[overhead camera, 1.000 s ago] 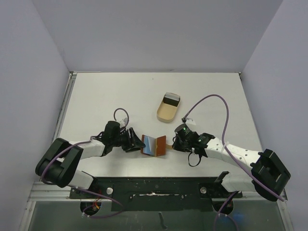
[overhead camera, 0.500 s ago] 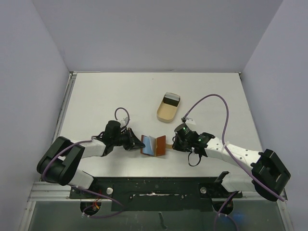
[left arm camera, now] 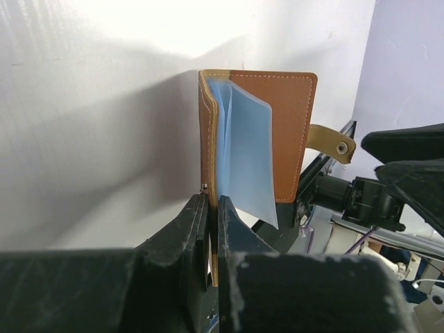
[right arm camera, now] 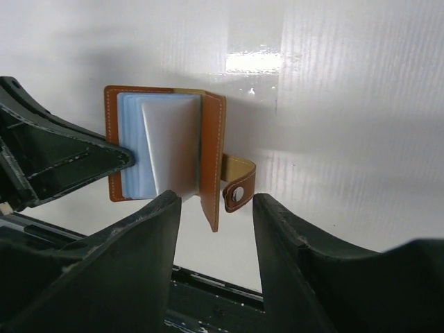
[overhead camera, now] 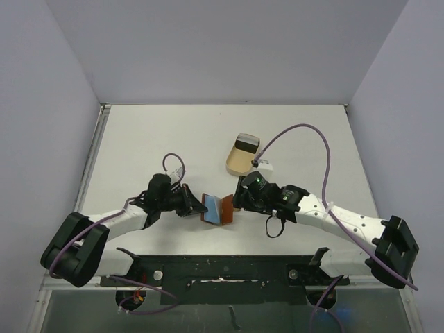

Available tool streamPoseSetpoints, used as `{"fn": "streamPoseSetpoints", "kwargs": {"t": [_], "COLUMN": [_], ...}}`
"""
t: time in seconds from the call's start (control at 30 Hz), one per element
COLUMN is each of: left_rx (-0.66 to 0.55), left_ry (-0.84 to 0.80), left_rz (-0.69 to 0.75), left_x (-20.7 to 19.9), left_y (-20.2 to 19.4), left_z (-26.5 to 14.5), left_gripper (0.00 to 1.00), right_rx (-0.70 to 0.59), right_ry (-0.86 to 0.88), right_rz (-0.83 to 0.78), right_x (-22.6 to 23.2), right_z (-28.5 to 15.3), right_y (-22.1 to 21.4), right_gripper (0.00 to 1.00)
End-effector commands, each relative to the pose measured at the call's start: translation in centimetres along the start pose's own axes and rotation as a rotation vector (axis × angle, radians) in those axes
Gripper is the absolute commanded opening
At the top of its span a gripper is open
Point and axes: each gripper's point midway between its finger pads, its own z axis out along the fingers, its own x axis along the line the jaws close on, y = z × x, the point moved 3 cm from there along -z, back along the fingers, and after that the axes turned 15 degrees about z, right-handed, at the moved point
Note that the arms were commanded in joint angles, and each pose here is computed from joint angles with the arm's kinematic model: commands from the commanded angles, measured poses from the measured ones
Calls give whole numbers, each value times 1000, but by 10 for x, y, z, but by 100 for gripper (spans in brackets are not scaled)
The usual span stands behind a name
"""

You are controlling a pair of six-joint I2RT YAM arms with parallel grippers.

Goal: Put the credit cards into the card holder
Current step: Open the card holder at the center of the board.

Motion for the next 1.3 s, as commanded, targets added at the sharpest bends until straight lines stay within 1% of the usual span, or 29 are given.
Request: {"fn": "streamPoseSetpoints", "kwargs": {"t": [0.0, 0.23, 0.37, 0.5, 0.63, 1.0, 1.27], "left_rx": [-30, -23, -24, -13, -12, -10, -5], "left_ry": [-7, 5, 6, 5, 8, -1, 7], "left_rz": [68, 78, 80, 77, 76, 80, 79], "left_x": [-11, -11, -11, -10, -9, -9, -7], "left_y": [12, 8, 8, 5, 4, 3, 2], "left_z": [-2, -2, -1, 0, 0, 1, 1], "left_gripper": [0, 0, 0, 0, 0, 0, 0], "right_rx": [-43, -2, 6, 38, 75, 159, 192], "right_ry": [147, 175, 170, 136, 124, 82, 16], "right_rz": [37, -1, -20, -40, -44, -51, -42], "right_x": [45, 73, 76, 76, 75, 61, 29], "right_z": [-6, 11, 25, 42, 56, 88, 103], "right_y": [15, 4, 1, -6, -15, -35, -49], "right_gripper": [48, 49, 50, 55, 57, 60, 59]}}
